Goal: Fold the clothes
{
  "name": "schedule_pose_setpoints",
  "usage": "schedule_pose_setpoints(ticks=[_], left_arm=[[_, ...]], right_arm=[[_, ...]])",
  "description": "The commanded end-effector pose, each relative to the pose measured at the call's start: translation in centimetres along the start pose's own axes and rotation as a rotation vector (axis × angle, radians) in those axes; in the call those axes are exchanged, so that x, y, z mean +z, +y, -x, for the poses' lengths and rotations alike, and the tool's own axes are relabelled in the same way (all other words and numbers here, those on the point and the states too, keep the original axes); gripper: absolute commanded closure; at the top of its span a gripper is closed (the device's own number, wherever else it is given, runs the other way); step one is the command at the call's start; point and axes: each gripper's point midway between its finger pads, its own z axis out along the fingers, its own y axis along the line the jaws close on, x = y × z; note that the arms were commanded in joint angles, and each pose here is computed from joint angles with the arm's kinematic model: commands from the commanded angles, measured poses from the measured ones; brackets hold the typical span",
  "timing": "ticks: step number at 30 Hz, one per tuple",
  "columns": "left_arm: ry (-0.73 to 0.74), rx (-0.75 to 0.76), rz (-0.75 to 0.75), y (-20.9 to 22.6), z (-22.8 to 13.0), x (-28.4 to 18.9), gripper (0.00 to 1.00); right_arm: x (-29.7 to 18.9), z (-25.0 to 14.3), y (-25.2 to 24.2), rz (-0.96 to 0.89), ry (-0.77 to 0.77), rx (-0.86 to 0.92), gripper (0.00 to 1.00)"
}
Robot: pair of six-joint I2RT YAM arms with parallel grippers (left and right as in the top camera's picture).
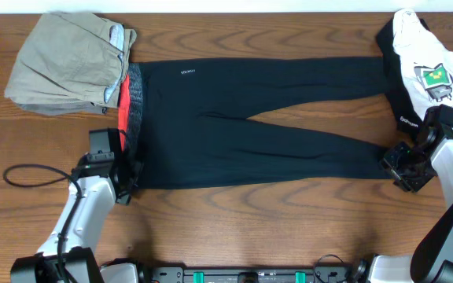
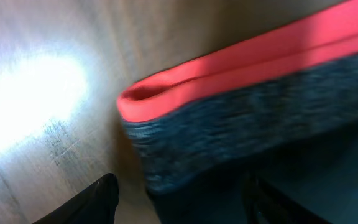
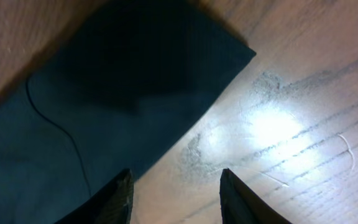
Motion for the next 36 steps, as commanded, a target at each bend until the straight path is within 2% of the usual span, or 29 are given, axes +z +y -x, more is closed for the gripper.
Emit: schedule_pose_setpoints(ticks=[1, 7, 9, 12, 18, 19, 21, 27, 36], left_arm=[[-0.021, -0.146, 0.031, 1.5, -0.1, 0.8, 0.36], [-0.126, -0.189, 0.043, 2.5, 1.3, 1.4, 0.36], [-0.138, -0.191, 0.027, 2.3, 1.5, 1.5, 0.45], [-0.144, -0.192, 0.008, 2.0, 1.7, 2.0, 0.69], [-0.076, -0.187, 0.035, 2.3, 0.4, 3.1, 0.81], [-0.054, -0.182, 0.038, 2.4, 0.0, 3.3, 0.88], [-0.032, -0.166, 0.036, 2.3, -0.4, 3.4, 0.94], [-0.033, -0.164, 0.032, 2.2, -0.3, 3.4, 0.94], [-0.033, -0.127, 0.033, 2.2, -0.3, 3.4, 0.94]], right_arm=[[-0.3, 0.2, 0.0, -0.004, -0.025, 0.043, 0.57], [-0.2, -0.1, -0.2, -0.036, -0.031, 0.025, 0.59], [-0.1, -0.3, -0.1, -0.040, -0.027, 0.017, 0.60], [0.0, -0.7, -0.2, -0.052, -0.020, 0.007, 0.62], [0.0, -1.1, -1.4, -0.108, -0.008, 0.008, 0.65], [-0.1, -1.2, -1.6, -0.120, -0.007, 0.008, 0.67], [-0.1, -1.3, -1.8, -0.126, -0.004, 0.010, 0.67], [0.0, 0.1, -2.7, -0.184, -0.083, 0.066, 0.68], [2.9, 0.7, -2.6, -0.133, -0.164, 0.071, 0.66]])
